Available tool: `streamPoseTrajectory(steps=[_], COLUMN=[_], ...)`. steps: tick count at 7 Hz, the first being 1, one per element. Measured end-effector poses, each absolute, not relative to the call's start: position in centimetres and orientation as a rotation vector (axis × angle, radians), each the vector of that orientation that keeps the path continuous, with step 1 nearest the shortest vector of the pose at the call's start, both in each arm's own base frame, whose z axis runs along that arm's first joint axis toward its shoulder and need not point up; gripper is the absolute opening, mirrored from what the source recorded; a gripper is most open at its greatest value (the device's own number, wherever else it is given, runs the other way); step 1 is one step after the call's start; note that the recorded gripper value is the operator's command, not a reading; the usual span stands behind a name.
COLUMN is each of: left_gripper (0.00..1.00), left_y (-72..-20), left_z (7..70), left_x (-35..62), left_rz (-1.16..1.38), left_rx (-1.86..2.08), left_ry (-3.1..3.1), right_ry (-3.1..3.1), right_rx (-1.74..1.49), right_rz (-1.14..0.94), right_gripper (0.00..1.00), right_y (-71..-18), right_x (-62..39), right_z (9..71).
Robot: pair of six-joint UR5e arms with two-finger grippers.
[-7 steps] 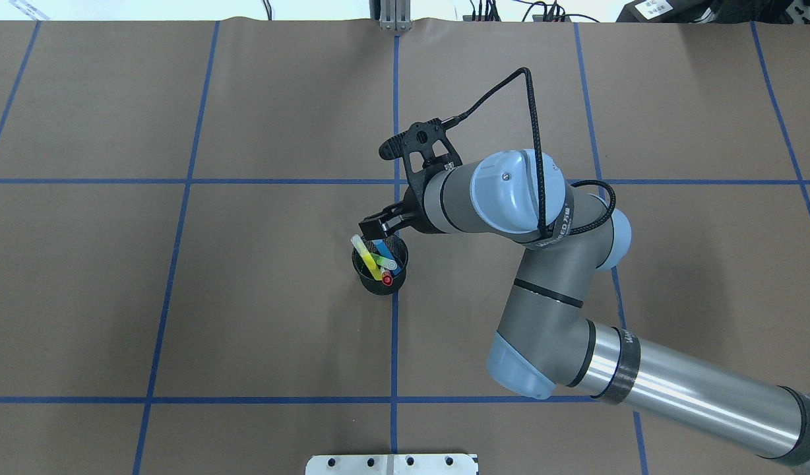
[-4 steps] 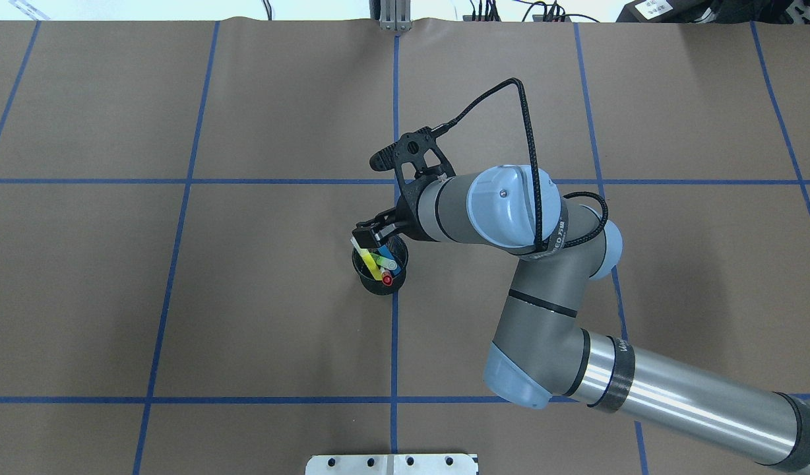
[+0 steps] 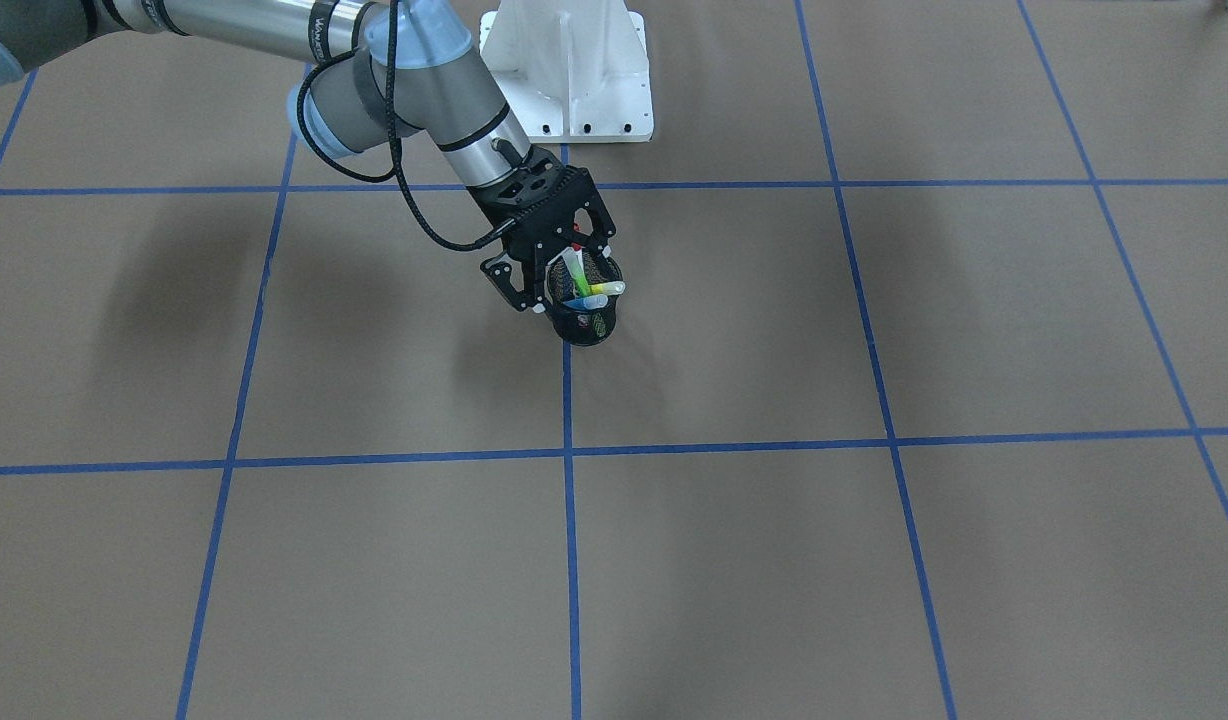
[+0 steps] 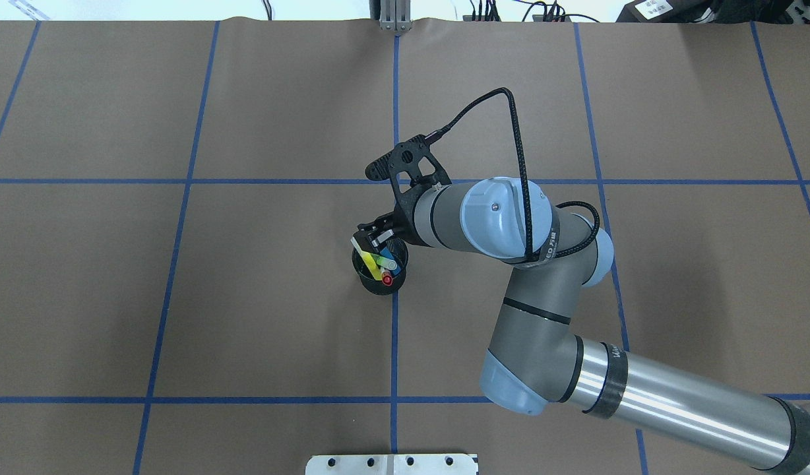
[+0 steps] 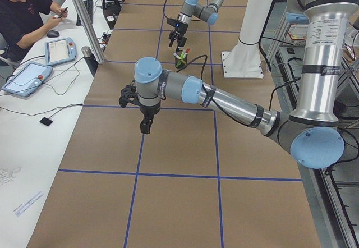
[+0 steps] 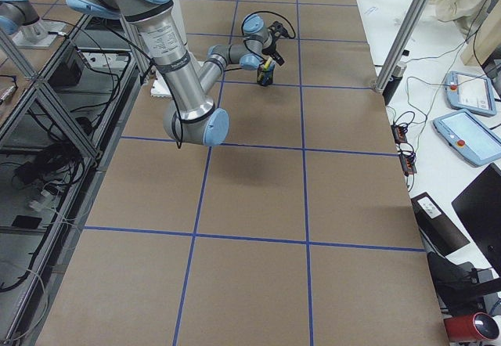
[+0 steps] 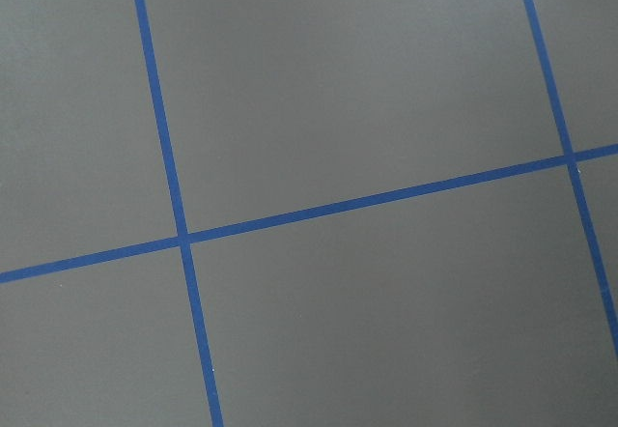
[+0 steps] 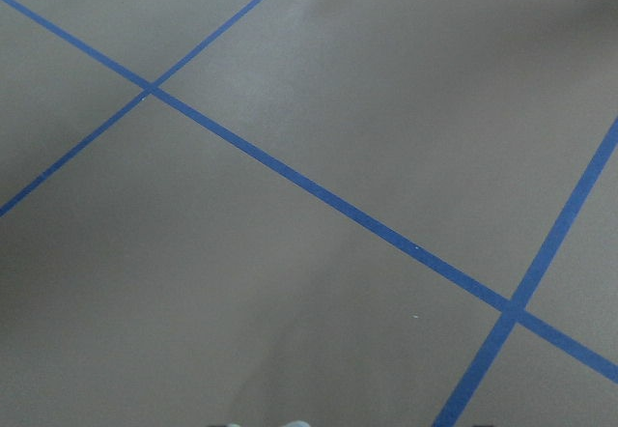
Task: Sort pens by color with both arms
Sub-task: 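Lower the right gripper onto the blue marker in the cup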
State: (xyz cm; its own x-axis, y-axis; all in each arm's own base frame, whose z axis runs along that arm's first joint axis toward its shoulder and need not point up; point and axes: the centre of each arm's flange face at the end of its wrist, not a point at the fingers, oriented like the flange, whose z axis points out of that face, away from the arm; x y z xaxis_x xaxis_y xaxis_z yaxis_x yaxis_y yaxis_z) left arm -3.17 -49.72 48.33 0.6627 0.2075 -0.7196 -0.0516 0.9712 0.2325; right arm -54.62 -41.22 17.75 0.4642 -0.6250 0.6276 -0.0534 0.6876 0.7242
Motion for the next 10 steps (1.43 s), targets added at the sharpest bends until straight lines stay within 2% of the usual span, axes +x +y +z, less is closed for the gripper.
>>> streamPoseTrajectory(steps=[7,10], left_gripper=[0.99,0.99], left_y=[-49.7,-49.7], left_z=[48.3,48.3], left_x=[-3.2,-3.2], left_rz=[0.148,0.148], left_rx=[0.199,0.2], left_ry=[0.835,0.835], right_ry=[-1.034,-1.03], right_rx=[0.761,0.757], right_rz=[-0.395,-0.392], right_gripper=[0.63,0.63], right_y=[-39.7,-40.0], right_x=[-56.4,-56.9], right_z=[18.2,18.1])
